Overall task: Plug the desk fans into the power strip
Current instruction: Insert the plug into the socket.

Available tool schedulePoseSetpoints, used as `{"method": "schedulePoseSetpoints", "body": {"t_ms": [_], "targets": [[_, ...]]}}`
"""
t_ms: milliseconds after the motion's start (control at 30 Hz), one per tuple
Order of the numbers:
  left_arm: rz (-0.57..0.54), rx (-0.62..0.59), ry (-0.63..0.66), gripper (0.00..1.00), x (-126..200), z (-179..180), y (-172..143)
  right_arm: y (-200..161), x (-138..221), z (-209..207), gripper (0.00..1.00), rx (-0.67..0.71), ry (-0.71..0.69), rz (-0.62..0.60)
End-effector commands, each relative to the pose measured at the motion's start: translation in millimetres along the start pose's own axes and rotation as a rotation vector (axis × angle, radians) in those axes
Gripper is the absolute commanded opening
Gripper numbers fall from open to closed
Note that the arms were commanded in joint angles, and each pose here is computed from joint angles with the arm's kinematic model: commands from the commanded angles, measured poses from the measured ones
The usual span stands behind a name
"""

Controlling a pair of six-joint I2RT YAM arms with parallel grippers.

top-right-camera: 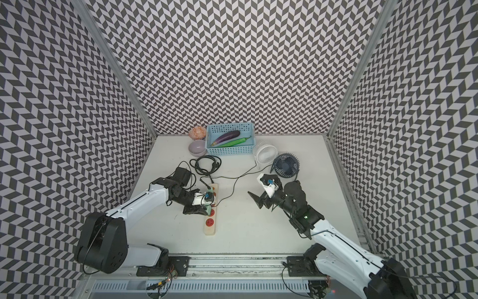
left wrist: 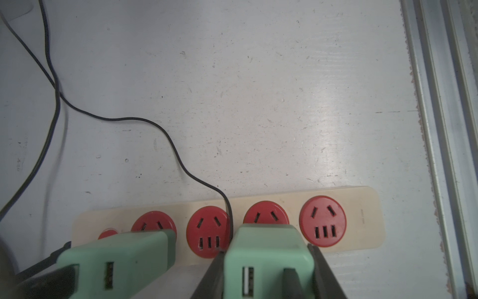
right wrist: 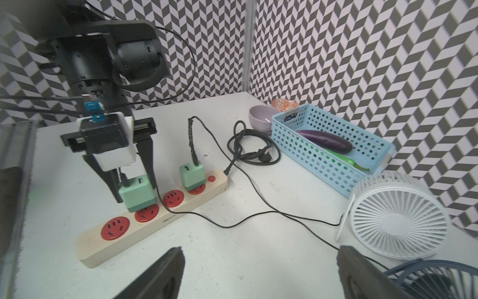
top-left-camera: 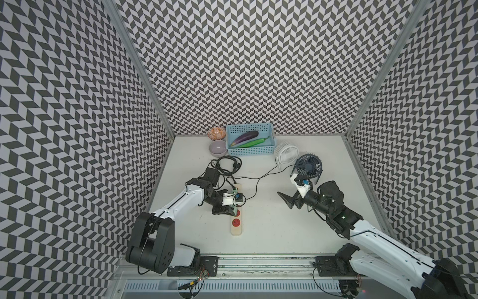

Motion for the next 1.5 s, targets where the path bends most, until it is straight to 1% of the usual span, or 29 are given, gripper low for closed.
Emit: {"method": "schedulePoseSetpoints", "body": {"t_ms": [0, 67, 167, 267, 367, 433, 533, 600, 700, 767, 900, 1000, 1133, 1233, 1300, 1400, 1467], "targets": [[0.070, 0.046, -0.078, 0.00, -20, -7, -13, -2, -14, 9, 0.84, -0.108, 0.136, 0.030], [0.095, 0.057, -0.088, 0.00, -23, -7, -14, -13, -23, 16, 0.82, -0.113, 0.154, 0.066], [0.093, 0.060, -0.093, 0.00, -22, -9, -13, -24, -38, 24, 0.82, -0.099, 0.191, 0.092], [0.102, 0.053, -0.092, 0.00, -21, -12, -14, -30, -57, 31, 0.82, -0.042, 0.216, 0.107], [0.112, 0.062, -0.086, 0.00, -21, -14, -14, -38, -83, 34, 0.82, -0.007, 0.229, 0.156], [0.109, 0.059, -0.080, 0.00, -20, -18, -14, -46, -98, 38, 0.81, 0.026, 0.262, 0.171], [0.133, 0.058, -0.057, 0.00, -22, -23, -17, -58, -118, 43, 0.80, 0.071, 0.294, 0.196], [0.144, 0.057, -0.049, 0.00, -24, -26, -19, -62, -132, 43, 0.80, 0.089, 0.286, 0.208], [0.152, 0.053, -0.048, 0.00, -28, -30, -23, -67, -149, 43, 0.76, 0.106, 0.300, 0.210], [0.167, 0.065, -0.052, 0.00, -32, -28, -26, -70, -158, 44, 0.75, 0.119, 0.305, 0.226], [0.181, 0.085, -0.073, 0.00, -39, -26, -31, -76, -172, 41, 0.75, 0.140, 0.267, 0.245], [0.186, 0.083, -0.063, 0.00, -42, -26, -33, -77, -176, 40, 0.74, 0.135, 0.259, 0.263], [0.209, 0.089, -0.081, 0.00, -48, -34, -39, -75, -169, 40, 0.74, 0.115, 0.246, 0.248], [0.236, 0.090, -0.078, 0.00, -47, -40, -42, -68, -160, 41, 0.75, 0.115, 0.233, 0.244], [0.236, 0.084, -0.068, 0.00, -45, -48, -41, -59, -151, 41, 0.75, 0.112, 0.218, 0.220], [0.234, 0.043, -0.066, 0.00, -46, -58, -42, -48, -140, 41, 0.75, 0.103, 0.211, 0.186], [0.256, 0.033, -0.064, 0.00, -49, -57, -43, -39, -133, 41, 0.76, 0.097, 0.204, 0.177]]}}
Point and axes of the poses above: each gripper's point midway between its finger pads, its own x axis back along the fingers, its own z axis along the line the jaws close on, y = z × x, the point moved 10 cm from there along x, back along the fingers, and after that the axes turned 11 degrees about -x, right-handed, at the moved point
